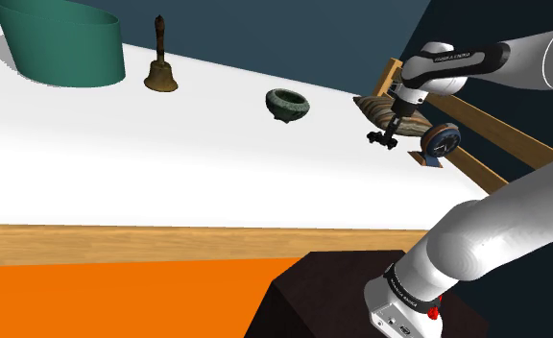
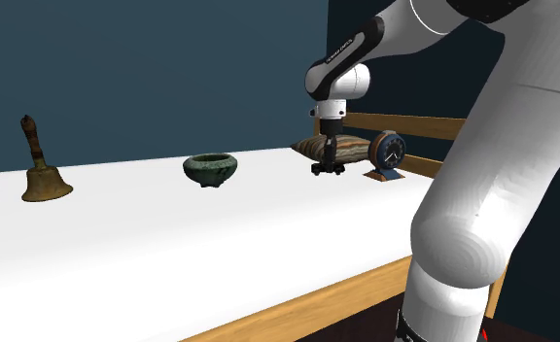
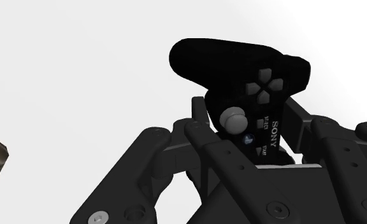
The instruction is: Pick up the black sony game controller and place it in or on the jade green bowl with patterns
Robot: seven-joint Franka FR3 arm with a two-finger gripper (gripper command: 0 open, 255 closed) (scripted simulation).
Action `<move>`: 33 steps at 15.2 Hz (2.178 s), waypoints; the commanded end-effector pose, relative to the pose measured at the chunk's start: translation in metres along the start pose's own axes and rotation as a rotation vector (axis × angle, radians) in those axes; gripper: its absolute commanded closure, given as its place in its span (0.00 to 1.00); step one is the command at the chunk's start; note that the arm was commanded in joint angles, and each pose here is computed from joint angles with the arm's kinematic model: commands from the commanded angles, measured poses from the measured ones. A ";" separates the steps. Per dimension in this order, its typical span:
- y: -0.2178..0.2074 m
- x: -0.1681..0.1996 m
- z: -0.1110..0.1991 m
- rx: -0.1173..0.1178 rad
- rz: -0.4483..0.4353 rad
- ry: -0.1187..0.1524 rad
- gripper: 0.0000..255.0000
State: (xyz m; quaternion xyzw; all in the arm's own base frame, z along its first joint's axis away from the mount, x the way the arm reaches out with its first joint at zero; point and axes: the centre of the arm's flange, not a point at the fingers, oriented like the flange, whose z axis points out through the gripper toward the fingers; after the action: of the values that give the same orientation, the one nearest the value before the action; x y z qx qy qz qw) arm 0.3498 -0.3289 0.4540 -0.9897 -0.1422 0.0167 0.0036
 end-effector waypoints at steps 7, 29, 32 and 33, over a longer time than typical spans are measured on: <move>-0.001 -0.002 -0.044 0.000 0.000 0.000 1.00; -0.021 0.059 -0.131 0.000 0.000 0.000 1.00; -0.033 0.097 -0.133 0.000 0.000 0.000 1.00; -0.037 0.109 -0.133 0.000 0.000 0.000 1.00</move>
State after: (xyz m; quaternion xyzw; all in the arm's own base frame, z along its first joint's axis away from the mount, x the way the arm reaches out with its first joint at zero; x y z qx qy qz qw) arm 0.4370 -0.2711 0.5853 -0.9897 -0.1424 0.0170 0.0034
